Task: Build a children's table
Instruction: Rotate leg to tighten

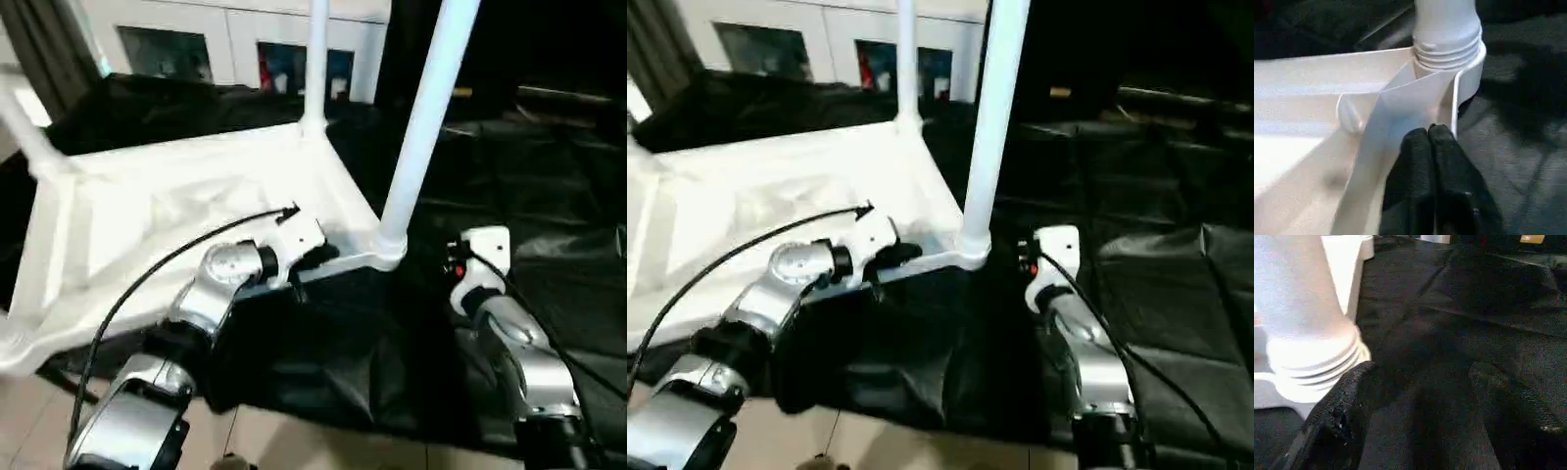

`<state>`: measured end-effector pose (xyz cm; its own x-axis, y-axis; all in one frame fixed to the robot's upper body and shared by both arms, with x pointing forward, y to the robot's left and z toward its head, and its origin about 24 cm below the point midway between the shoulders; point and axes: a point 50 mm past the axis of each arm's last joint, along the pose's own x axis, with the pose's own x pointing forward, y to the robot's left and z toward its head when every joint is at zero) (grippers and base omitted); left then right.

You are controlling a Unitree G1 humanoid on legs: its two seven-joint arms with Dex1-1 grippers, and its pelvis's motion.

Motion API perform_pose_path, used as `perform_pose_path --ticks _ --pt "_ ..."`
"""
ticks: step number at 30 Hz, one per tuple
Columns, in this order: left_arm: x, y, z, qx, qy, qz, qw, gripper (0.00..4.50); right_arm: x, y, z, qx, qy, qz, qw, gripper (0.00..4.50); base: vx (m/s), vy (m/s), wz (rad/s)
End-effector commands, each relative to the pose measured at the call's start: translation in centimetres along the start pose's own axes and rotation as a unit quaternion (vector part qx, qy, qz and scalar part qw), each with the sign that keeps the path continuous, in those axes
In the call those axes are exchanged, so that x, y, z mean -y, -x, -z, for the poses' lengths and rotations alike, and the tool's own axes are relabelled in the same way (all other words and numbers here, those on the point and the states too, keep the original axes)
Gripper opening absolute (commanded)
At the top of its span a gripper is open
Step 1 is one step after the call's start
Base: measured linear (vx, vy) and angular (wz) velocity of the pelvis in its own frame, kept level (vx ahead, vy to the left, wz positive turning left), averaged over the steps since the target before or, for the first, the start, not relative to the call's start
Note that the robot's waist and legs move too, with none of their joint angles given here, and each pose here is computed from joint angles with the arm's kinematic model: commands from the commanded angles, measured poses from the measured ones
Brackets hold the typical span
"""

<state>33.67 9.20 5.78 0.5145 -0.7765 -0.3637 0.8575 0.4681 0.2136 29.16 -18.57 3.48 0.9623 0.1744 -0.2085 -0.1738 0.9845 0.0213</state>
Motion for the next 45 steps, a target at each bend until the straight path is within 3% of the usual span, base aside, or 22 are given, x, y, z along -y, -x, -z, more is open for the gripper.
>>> perform_pose_path --ticks 1,5,7,8,11,14,15,16,23,31,36,41,42,45 --pt "0.2 0.1 -0.2 -0.001 0.020 0.004 1.000 0.47 0.3 0.1 -0.4 0.004 0.001 0.001 1.000 3.28 -0.123 0.006 -0.01" --pt "0.0 -0.2 -0.6 0.017 -0.004 -0.060 0.998 0.76 0.5 -0.2 -0.5 -0.002 0.009 -0.001 1.000 3.28 -0.108 0.025 -0.01" --pt "0.0 -0.2 -0.8 0.038 0.004 -0.086 0.996 0.76 0.5 -0.3 -0.5 -0.004 0.015 -0.003 1.000 3.28 -0.091 0.030 -0.03" --pt "0.1 0.1 -1.1 0.073 0.013 -0.108 0.991 0.76 0.4 -0.2 -0.5 -0.004 0.016 -0.004 1.000 3.28 -0.062 0.031 -0.02" --pt "0.3 0.4 -1.0 0.080 0.050 -0.132 0.987 0.76 0.1 0.0 -0.5 -0.003 0.013 -0.008 1.000 3.28 -0.021 0.010 -0.01" --pt "1.5 0.2 -0.7 0.075 0.073 -0.077 0.992 0.76 0.1 0.1 -0.7 0.000 0.021 -0.013 1.000 3.28 0.000 0.000 0.00" --pt "1.9 0.0 -0.9 0.074 0.090 -0.045 0.992 1.10 0.2 0.1 -0.7 0.000 0.027 -0.014 1.000 3.28 0.000 0.000 0.00" --pt "1.9 0.0 -0.9 0.074 0.090 -0.045 0.992 1.10 0.2 0.1 -0.7 0.000 0.027 -0.014 1.000 3.28 0.000 0.000 0.00" --pt "1.7 -2.2 -2.1 -0.005 0.019 0.073 0.997 1.64 1.7 0.2 -1.1 -0.001 0.047 -0.002 0.999 3.28 0.000 0.000 0.00" --pt "-0.7 -3.5 -3.3 -0.095 -0.015 0.072 0.993 2.45 2.4 0.9 -0.8 -0.025 0.084 -0.033 0.996 3.28 0.000 0.000 0.00" --pt "-1.8 -3.6 -3.3 -0.122 0.002 0.033 0.992 2.88 2.2 1.3 -0.6 -0.031 0.101 -0.039 0.994 3.28 0.000 0.000 0.00" --pt "-2.3 -3.6 -3.2 -0.122 0.033 0.019 0.992 2.88 1.6 2.2 -0.2 -0.035 0.096 -0.057 0.993 3.28 0.000 0.000 0.00" --pt "-2.3 -3.5 -3.0 -0.128 0.033 0.022 0.991 2.59 1.5 2.3 0.0 -0.039 0.098 -0.060 0.993 3.28 0.000 0.000 0.00" --pt "-2.3 -3.4 -2.5 -0.134 0.039 0.026 0.990 2.39 1.3 2.4 0.3 -0.041 0.096 -0.060 0.993 3.28 0.000 0.000 0.00"
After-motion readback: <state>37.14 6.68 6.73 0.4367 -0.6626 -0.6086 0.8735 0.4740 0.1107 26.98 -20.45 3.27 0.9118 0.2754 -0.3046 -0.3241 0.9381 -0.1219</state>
